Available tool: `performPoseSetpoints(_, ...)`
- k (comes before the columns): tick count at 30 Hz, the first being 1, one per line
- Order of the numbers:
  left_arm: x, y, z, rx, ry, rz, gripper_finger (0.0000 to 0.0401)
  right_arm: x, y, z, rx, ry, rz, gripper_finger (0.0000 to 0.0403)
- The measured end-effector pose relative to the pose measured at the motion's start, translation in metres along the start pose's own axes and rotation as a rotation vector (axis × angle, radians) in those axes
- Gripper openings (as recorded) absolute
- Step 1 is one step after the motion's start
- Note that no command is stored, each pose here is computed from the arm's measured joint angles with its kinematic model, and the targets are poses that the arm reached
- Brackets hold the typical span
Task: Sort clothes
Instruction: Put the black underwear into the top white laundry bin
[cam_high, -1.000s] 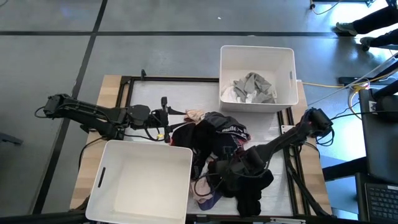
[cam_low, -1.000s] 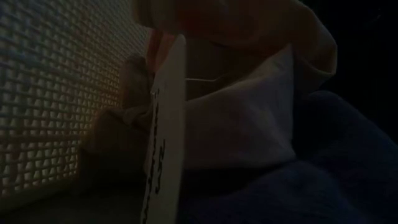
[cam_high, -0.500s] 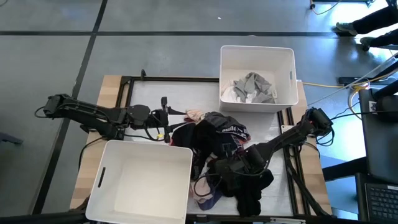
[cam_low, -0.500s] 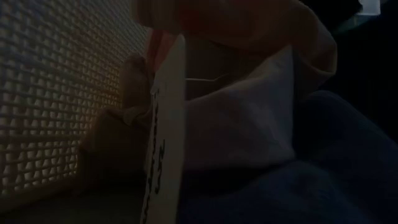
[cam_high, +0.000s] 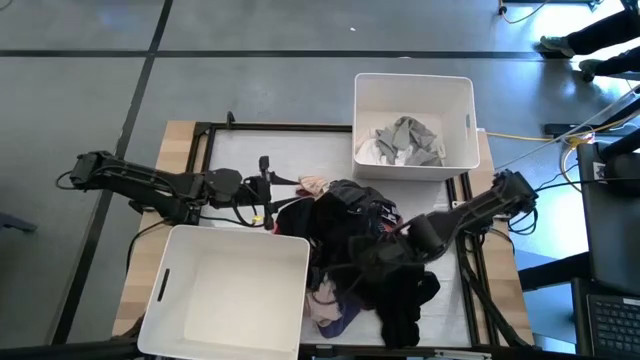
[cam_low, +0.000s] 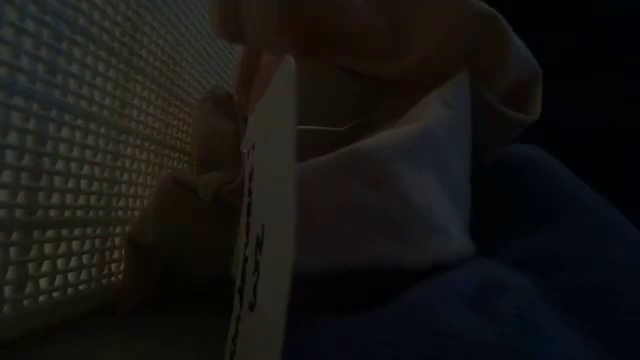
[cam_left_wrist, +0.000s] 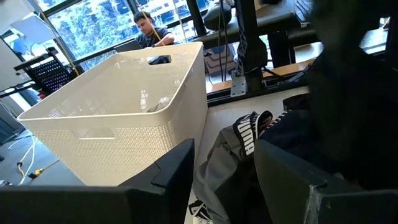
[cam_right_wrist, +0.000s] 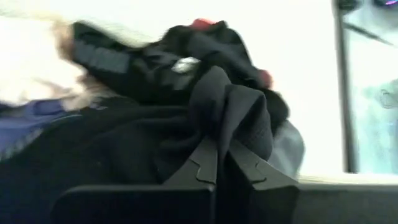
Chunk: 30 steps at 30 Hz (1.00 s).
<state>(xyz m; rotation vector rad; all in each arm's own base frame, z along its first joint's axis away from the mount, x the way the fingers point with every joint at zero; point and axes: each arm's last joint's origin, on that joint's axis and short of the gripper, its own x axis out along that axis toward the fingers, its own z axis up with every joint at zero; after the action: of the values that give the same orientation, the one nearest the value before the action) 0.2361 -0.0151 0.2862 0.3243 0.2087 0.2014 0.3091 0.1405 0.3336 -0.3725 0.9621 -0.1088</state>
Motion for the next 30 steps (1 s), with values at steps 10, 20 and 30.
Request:
performPoseSetpoints(10,0.000,-0.002,-0.008,0.027,0.075,-0.022,0.0159,-0.060,-0.091,-0.020,0.154,-0.126,-0.271,0.0009)
performPoseSetpoints(20,-0.001,-0.003,-0.011,0.039,0.107,-0.031,0.0159,-0.102,-0.179,-0.049,0.331,-0.198,-0.625,0.0009)
performPoseSetpoints(30,-0.001,-0.003,-0.011,0.039,0.108,-0.032,0.0159,-0.114,-0.252,-0.068,0.469,-0.181,-0.933,0.0010)
